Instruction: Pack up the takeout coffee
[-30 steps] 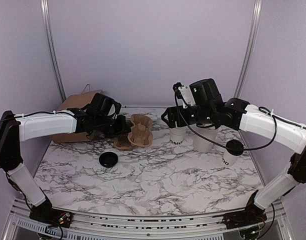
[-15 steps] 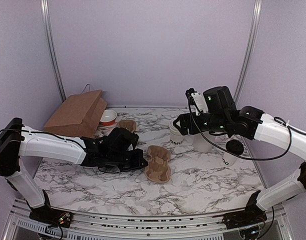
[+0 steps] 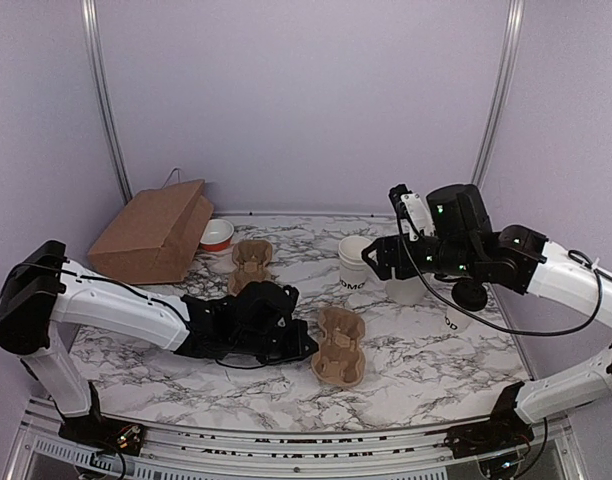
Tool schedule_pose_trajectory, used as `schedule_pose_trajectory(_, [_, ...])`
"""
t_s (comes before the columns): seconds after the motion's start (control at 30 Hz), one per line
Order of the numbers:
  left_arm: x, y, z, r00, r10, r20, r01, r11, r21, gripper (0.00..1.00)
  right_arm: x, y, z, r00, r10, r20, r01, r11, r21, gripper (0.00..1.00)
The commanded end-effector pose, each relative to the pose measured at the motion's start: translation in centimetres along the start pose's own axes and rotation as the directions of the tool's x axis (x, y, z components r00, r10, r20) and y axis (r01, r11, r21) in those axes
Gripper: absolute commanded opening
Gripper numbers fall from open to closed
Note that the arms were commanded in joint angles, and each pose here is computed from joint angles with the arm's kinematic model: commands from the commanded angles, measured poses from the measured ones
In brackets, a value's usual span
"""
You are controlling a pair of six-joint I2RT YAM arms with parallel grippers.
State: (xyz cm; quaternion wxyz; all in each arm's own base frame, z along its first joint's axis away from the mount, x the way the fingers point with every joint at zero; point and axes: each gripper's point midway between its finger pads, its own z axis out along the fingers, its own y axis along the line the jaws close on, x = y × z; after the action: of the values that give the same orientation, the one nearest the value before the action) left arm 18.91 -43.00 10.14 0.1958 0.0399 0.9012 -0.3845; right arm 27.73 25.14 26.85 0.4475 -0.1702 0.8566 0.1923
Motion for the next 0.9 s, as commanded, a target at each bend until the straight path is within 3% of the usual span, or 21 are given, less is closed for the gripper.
schedule_pose_trajectory(0.0, [0.0,-1.6,1.0,1.000,-0.005,0.017,0.004,1.000,0.029,0.00,0.3,-0.5,-0.6,1.000,0.012,0.005,-0.012,1.000,0.015,0.86])
schedule_pose_trajectory(0.3, [1.4,-2.8,2.3,1.000,0.007,-0.020,-0.006,0.999,0.043,0.00,0.9,-0.9,-1.0,1.000,0.020,0.009,-0.020,1.000,0.020,0.86])
schedule_pose_trajectory(0.6, [1.9,-3.1,2.3,1.000,0.026,-0.011,-0.026,0.999,0.035,0.35,0.9,-1.0,-1.0,1.000,0.016,0.005,-0.016,0.999,0.029,0.86])
schedule_pose_trajectory(0.87, [-1.3,-1.6,-1.5,0.989,0.138,0.058,-0.132,0.987,-0.090,0.46,-0.1,-0.8,-0.8,1.000,0.023,0.019,-0.023,0.999,0.032,0.86])
